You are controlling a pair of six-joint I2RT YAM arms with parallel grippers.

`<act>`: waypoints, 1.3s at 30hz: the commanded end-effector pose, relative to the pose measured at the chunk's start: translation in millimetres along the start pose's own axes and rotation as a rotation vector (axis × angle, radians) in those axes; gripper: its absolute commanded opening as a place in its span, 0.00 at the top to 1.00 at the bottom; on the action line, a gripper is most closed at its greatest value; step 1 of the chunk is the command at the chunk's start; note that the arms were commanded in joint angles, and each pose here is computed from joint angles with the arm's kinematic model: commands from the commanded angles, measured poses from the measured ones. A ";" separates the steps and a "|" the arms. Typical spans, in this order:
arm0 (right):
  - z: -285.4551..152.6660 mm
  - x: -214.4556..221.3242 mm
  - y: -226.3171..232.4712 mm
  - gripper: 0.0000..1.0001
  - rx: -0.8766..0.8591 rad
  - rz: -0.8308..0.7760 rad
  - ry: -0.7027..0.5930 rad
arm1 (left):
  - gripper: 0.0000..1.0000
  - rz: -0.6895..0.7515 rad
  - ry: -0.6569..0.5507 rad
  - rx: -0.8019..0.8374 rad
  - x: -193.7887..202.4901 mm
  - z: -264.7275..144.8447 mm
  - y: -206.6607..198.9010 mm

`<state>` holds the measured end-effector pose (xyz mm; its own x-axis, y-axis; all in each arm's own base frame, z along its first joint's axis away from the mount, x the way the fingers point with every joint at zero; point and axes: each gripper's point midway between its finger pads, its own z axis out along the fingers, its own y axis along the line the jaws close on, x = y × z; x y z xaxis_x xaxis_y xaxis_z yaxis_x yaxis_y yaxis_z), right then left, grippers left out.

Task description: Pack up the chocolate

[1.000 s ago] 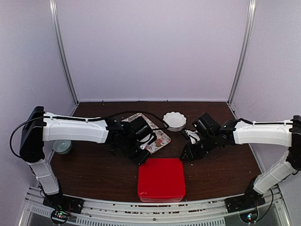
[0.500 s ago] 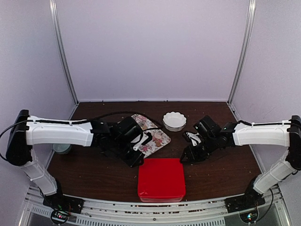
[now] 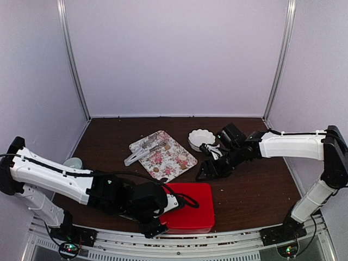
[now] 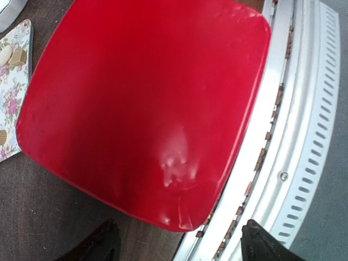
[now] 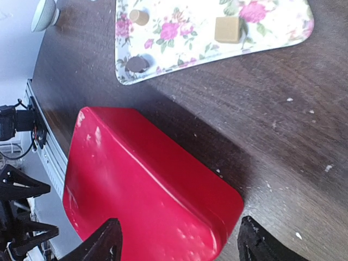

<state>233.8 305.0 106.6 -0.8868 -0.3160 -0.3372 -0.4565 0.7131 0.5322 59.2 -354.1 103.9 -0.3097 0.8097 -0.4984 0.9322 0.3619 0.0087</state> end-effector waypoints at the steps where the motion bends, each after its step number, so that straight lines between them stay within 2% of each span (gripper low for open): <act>1: 12.3 -2.9 8.7 0.27 -0.070 -0.045 0.040 | 0.20 0.000 -0.032 -0.118 -14.6 15.1 6.1; 5: 22.4 7.1 6.6 0.32 -0.098 -0.049 0.081 | 0.19 -0.037 0.012 -0.221 -9.9 28.5 18.9; 8: 24.9 17.1 0.7 0.38 -0.090 -0.047 0.102 | 0.14 -0.062 0.033 -0.307 -5.1 30.1 34.9; 13: 23.2 28.8 -4.7 0.43 -0.077 -0.039 0.117 | 0.13 -0.150 0.048 -0.382 0.8 25.8 67.6; 26: 20.0 44.0 -6.9 0.48 -0.111 0.047 0.100 | 0.14 -0.340 0.053 -0.420 3.7 33.6 151.7; 39: 17.6 70.5 11.0 0.41 -0.195 0.137 0.082 | 0.15 -0.381 0.032 -0.349 -10.8 55.5 181.8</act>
<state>180.9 287.3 61.9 -0.9379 -0.2917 -0.1879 -0.3414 0.6791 0.6498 222.6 -289.5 44.8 -0.6574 0.6463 -0.3875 0.6213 0.7558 0.2067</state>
